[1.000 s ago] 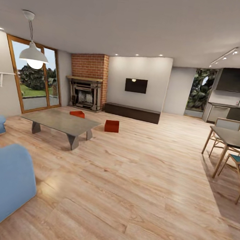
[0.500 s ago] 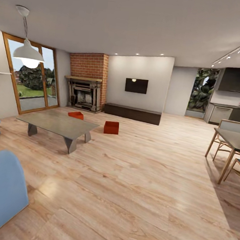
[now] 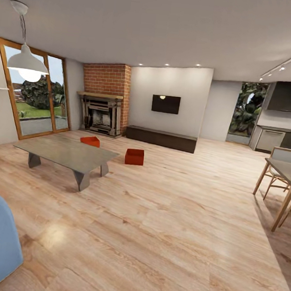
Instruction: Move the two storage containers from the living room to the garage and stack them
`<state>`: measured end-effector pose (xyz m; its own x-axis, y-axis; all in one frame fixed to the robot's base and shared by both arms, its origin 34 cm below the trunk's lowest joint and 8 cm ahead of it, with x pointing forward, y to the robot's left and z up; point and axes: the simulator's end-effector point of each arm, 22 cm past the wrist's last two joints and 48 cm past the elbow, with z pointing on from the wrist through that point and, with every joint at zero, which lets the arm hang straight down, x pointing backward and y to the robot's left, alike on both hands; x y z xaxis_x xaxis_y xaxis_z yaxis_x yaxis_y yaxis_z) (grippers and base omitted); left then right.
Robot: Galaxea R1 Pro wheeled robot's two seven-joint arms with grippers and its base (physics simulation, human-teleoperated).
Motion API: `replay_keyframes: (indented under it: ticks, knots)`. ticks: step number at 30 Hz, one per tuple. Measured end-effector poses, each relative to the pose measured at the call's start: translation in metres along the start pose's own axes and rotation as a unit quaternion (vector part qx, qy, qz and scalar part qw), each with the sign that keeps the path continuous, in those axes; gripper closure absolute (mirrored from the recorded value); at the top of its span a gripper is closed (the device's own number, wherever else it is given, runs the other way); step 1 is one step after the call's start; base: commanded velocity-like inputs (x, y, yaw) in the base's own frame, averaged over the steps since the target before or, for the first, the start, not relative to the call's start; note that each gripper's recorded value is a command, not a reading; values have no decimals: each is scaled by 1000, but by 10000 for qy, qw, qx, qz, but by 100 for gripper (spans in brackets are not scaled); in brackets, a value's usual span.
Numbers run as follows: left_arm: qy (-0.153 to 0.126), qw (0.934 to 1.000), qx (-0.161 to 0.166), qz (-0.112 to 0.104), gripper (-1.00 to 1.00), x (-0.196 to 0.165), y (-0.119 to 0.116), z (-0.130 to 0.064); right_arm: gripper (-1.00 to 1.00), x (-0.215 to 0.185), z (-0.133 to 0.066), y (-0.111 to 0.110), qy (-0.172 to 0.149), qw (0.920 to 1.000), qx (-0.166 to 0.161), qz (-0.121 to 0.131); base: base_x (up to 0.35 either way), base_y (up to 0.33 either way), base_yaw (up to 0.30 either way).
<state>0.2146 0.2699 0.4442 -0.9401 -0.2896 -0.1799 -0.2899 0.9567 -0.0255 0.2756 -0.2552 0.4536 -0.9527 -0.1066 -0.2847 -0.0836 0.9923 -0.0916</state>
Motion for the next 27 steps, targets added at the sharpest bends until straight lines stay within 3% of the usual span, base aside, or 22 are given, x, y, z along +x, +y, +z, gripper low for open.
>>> replay_keyframes:
  ticks: [27]
  knots:
    - [7,10000,0,-9,-100,0,0,0,-100,0,0,0,3,10000,0,0,324,0,0]
